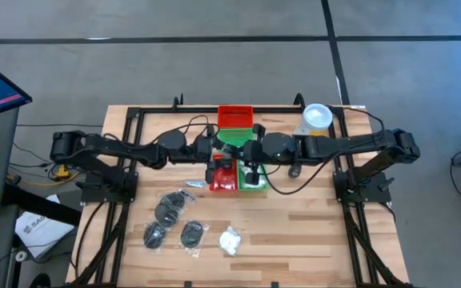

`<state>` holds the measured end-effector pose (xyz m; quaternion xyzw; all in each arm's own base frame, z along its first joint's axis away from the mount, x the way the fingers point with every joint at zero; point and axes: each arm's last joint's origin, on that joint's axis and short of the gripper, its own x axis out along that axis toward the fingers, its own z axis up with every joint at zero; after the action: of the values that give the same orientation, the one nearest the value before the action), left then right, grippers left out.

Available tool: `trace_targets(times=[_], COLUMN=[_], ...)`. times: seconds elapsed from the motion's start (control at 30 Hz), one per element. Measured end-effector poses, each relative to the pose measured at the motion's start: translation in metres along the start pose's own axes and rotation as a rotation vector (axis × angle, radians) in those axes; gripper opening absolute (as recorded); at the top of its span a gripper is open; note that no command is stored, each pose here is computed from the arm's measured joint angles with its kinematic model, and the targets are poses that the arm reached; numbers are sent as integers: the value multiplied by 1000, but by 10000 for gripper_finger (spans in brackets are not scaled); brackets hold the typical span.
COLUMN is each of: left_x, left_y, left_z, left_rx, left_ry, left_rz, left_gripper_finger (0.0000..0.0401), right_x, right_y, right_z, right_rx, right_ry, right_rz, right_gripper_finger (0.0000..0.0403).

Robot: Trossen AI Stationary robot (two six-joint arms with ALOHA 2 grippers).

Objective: Pick & Place Travel size toiletries
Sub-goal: Put the silver nail cutter into the top green bin

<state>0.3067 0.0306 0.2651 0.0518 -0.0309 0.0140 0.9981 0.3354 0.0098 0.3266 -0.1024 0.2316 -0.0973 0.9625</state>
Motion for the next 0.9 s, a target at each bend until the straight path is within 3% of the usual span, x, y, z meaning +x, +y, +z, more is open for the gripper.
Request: trace_targets(times=[0.13,0.9], left_x=[0,-1], left_y=[4,8], left_z=[-2,-3], left_rx=[14,-8], left_ry=[0,7], left_rz=[-10,-73], left_gripper_finger=[125,143], right_x=[1,-2], right_y=[-3,-2], right_z=[-2,-5], right_rx=[11,4], right_ry=[14,61], right_rz=[4,30], right_gripper_finger=[45,45])
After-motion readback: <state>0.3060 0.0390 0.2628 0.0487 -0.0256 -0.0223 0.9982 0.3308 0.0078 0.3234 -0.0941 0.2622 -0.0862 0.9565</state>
